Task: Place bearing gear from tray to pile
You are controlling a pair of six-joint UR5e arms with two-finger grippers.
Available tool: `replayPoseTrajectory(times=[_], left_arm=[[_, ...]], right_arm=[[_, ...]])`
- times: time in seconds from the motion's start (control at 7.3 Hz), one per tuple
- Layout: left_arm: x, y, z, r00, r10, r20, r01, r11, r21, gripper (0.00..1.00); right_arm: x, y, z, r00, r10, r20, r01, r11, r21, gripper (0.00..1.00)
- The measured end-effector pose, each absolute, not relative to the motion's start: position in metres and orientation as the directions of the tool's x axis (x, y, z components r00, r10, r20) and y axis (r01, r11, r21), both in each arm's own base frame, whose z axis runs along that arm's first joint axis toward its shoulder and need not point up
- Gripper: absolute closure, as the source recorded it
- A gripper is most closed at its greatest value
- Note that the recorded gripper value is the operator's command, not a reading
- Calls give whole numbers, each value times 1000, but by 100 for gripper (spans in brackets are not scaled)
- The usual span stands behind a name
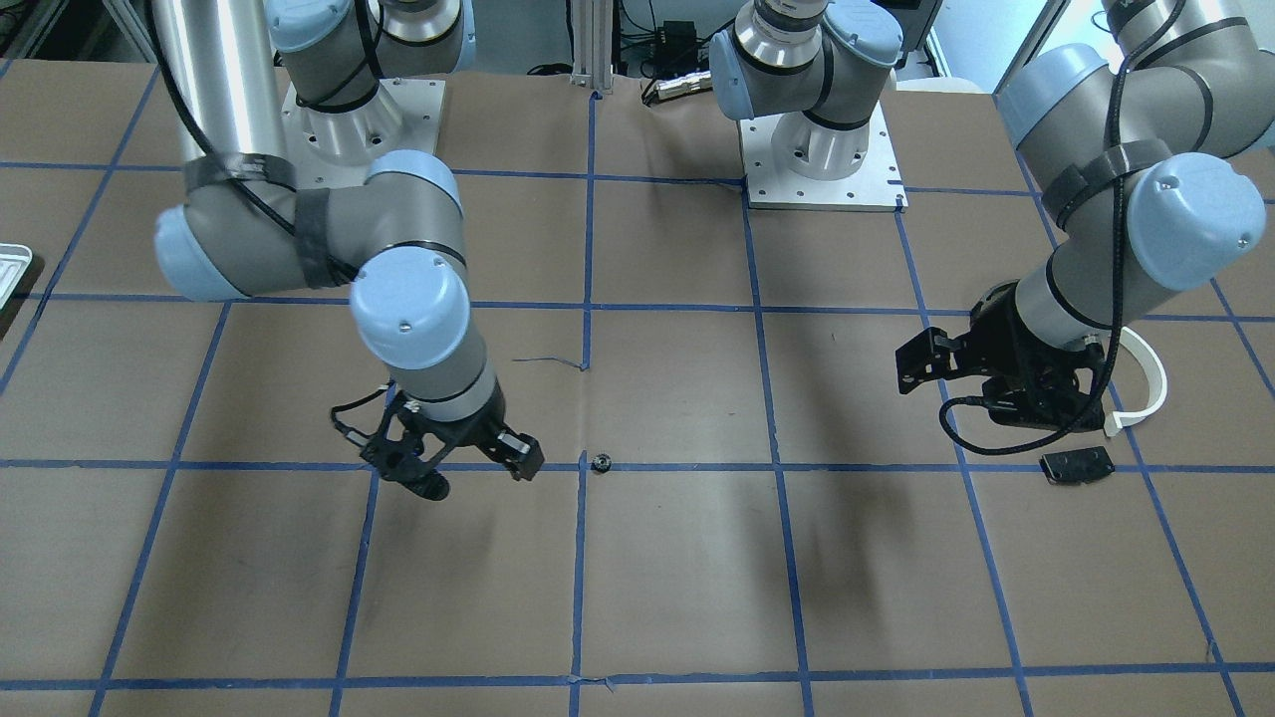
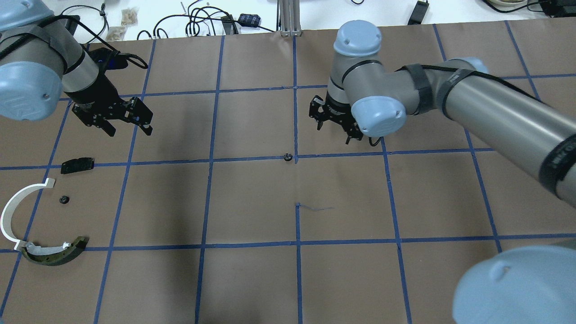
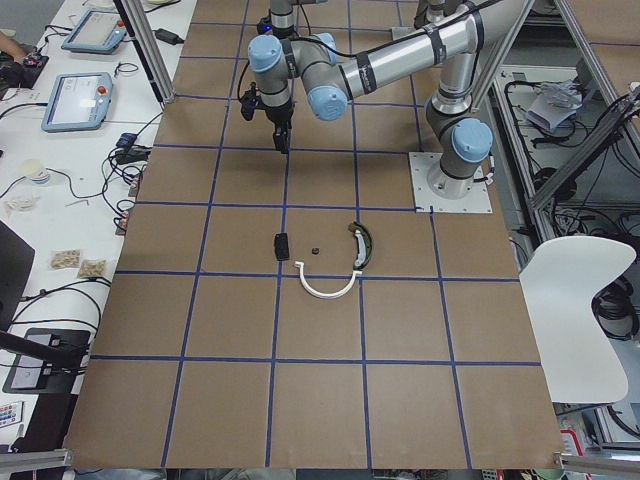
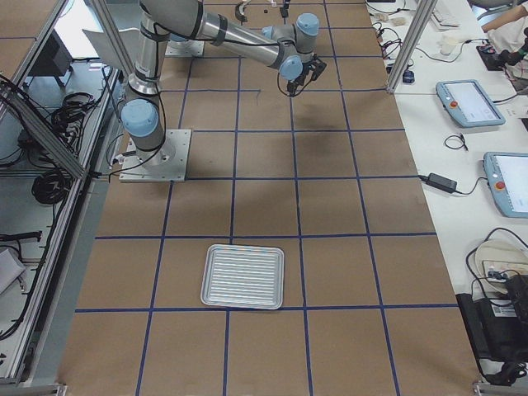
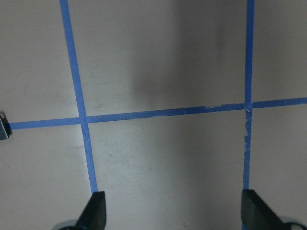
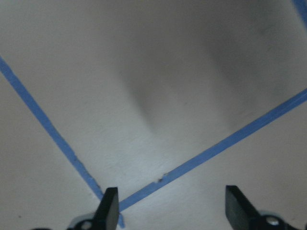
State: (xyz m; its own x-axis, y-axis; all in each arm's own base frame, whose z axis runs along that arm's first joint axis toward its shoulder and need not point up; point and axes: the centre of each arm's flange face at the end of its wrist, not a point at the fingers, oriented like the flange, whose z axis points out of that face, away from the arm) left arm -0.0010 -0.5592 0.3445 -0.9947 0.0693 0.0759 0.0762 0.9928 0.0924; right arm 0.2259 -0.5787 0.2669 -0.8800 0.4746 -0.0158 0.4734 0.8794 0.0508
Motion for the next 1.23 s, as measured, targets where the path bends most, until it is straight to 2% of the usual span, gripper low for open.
replayPoseTrajectory(times=[0.27, 0.55, 0.96, 1.23], left_arm=[[-55, -563, 345, -987, 145, 69, 149, 987, 64, 0], [-133, -563, 333, -974, 219, 52, 220, 975, 18, 0], [-240, -557, 292, -954, 297, 39, 296, 955, -29, 0], [-280, -557, 259, -946, 322, 39, 320, 946, -56, 0]], right_arm=[[126, -570, 328, -950, 310, 37, 312, 947, 78, 0], [90, -546, 385, -974, 213, 70, 217, 975, 45, 0], [109, -521, 480, -986, 150, 71, 148, 989, -28, 0], [135, -513, 507, -992, 104, 73, 102, 994, -38, 0]])
